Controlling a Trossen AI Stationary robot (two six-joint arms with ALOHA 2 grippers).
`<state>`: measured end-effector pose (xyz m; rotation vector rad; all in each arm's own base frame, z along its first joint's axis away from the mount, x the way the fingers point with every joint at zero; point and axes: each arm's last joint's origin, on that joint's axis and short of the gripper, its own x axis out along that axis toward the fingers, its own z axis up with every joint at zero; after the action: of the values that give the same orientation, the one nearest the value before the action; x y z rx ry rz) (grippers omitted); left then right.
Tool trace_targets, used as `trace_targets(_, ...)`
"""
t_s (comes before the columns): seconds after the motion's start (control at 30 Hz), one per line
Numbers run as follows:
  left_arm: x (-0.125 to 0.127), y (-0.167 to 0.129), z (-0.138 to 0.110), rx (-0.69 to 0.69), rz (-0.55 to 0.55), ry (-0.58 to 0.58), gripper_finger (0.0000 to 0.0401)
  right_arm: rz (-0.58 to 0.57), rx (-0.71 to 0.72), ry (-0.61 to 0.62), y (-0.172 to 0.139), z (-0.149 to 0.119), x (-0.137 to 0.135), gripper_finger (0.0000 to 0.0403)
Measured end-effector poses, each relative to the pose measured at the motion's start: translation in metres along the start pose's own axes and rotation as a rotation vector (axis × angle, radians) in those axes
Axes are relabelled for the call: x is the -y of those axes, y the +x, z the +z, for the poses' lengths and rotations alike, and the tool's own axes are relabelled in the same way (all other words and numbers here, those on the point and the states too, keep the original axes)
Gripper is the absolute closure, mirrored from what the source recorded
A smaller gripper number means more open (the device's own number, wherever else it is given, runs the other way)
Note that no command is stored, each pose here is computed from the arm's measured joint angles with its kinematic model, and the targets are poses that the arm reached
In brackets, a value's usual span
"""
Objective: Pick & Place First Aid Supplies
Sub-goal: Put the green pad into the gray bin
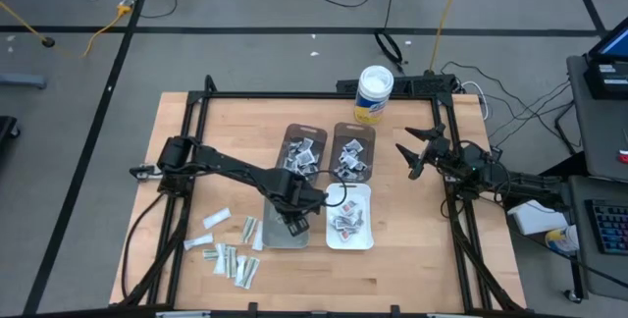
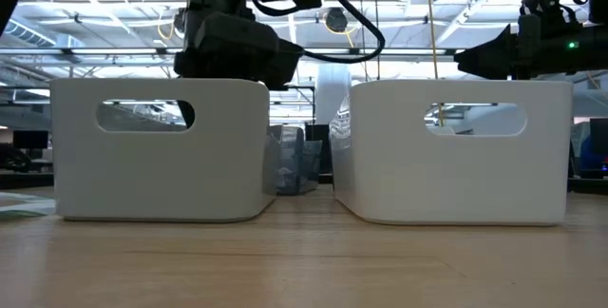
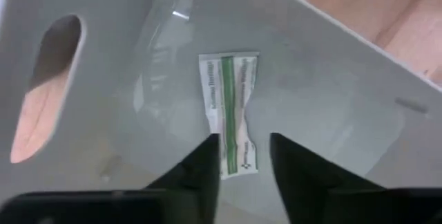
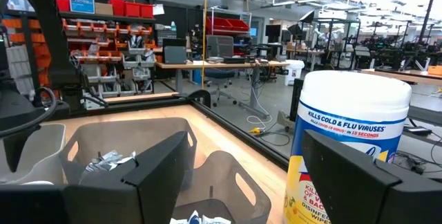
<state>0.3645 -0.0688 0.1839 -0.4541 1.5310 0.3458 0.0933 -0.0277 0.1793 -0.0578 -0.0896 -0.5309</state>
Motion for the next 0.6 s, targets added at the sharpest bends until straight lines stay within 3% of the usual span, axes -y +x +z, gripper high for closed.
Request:
trace_targets(0.17,0.000,-0.002,-0.001,-0.011,-0.014,0.034,0.0187,0.000,0.000,0.000,0.000,0.000,0.000,0.0124)
trace_targets(0.27,-0.001,-0.019,-0.004,0.028,-0.044,0.048,0.0154,-0.001,0.000,0.000,0.000,0.000,0.000,0.0124)
trace_targets(0.6,-0.018,-0.068,-0.014,0.120,-0.113,0.027,0.0124,0.000,0.000,0.000,0.000,0.000,0.000,0.0124)
